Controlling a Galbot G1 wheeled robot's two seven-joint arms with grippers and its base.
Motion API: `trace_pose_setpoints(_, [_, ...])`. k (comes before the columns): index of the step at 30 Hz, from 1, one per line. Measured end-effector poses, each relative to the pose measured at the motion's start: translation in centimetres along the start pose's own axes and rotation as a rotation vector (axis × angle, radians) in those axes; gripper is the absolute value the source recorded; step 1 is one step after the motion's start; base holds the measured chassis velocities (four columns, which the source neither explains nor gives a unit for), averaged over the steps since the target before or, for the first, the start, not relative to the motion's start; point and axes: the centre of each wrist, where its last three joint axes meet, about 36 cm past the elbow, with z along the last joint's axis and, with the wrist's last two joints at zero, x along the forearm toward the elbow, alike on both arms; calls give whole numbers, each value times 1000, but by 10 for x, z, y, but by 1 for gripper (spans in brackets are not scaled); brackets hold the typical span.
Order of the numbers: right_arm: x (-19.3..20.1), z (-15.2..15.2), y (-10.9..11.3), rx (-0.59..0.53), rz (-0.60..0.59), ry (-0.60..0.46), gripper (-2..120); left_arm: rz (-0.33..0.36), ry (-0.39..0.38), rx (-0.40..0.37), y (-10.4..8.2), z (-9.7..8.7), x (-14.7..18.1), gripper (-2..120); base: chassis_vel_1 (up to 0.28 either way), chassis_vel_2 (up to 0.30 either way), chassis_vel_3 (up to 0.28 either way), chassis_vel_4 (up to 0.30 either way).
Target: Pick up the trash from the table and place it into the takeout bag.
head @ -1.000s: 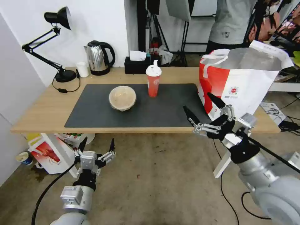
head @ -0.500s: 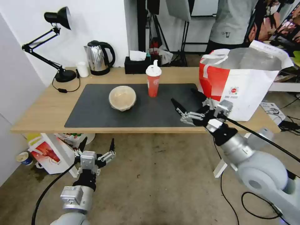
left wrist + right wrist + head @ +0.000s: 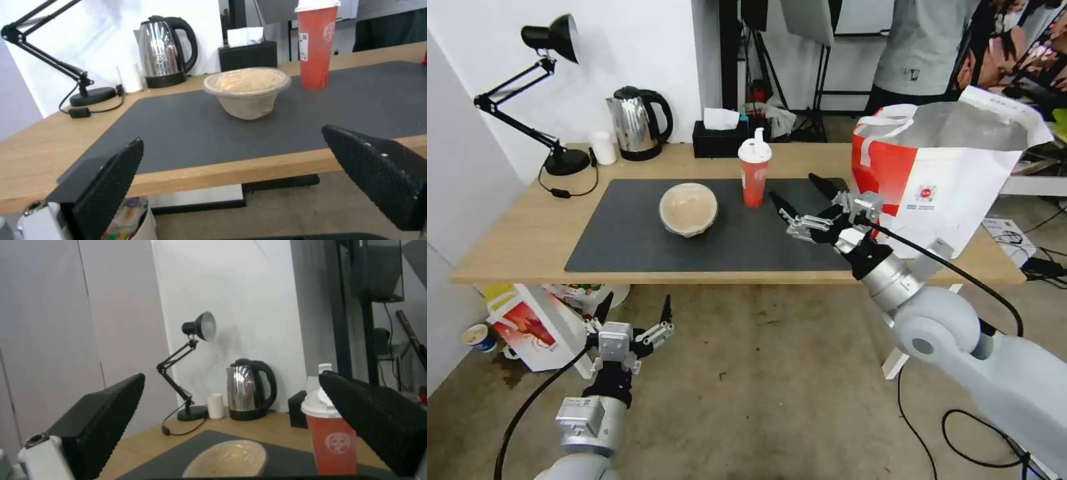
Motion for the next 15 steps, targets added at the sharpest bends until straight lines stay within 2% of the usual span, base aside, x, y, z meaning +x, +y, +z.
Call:
trace_pose_setpoints(6, [-6,2,-4,-1,8,-2,100,0,0,0,0,0,0,100,0,0,0,0])
trace_pose_setpoints(15, [-18,22,-10,-22,29,18,100,0,0,0,0,0,0,100,0,0,0,0])
